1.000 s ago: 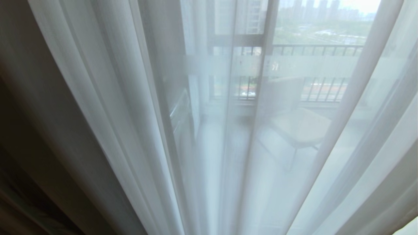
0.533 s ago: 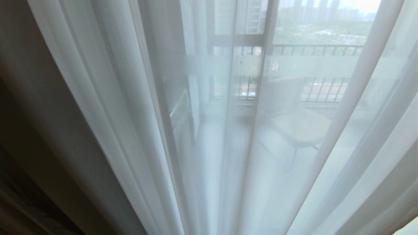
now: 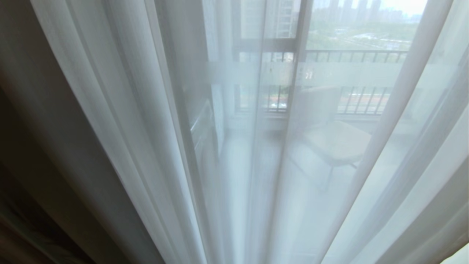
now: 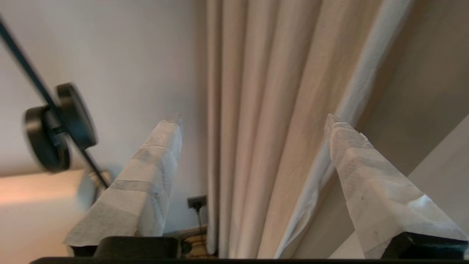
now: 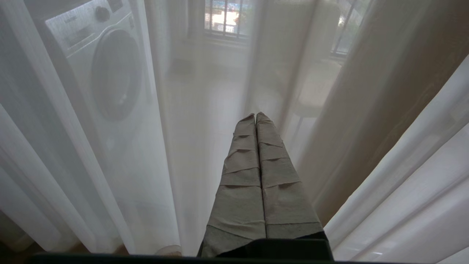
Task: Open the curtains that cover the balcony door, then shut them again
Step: Close the outer curtains on both sides
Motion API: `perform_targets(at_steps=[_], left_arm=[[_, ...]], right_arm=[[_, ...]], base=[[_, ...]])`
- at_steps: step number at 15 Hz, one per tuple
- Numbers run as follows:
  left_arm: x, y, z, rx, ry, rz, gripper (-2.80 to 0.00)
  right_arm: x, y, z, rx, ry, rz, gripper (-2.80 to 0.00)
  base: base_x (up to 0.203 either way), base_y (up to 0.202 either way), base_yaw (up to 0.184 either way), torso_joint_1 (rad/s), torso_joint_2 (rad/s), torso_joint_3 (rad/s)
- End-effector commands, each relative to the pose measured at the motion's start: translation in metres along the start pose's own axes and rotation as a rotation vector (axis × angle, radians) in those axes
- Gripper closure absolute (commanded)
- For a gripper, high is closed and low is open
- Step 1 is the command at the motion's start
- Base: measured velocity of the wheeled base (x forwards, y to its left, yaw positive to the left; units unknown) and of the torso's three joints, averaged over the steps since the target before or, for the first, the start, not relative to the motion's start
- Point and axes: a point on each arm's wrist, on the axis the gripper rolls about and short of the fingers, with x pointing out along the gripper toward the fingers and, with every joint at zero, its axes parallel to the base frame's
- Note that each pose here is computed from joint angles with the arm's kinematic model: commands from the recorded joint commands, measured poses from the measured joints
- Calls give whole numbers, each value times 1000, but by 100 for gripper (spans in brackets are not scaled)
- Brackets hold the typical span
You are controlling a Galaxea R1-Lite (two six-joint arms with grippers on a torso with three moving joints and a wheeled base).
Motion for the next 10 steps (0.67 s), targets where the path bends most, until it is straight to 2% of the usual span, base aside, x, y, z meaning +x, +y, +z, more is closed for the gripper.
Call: perform_targets(at_steps=[1, 10], left_arm=[[19, -5, -10, 1, 10, -17, -280], [66, -24, -31, -31, -5, -155, -280]], right_arm=[[0, 0, 0, -1, -1, 1, 0], [0, 0, 0, -1, -1, 1, 0]], base=[[0, 0, 0, 0, 0, 0], [0, 0, 0, 0, 0, 0]])
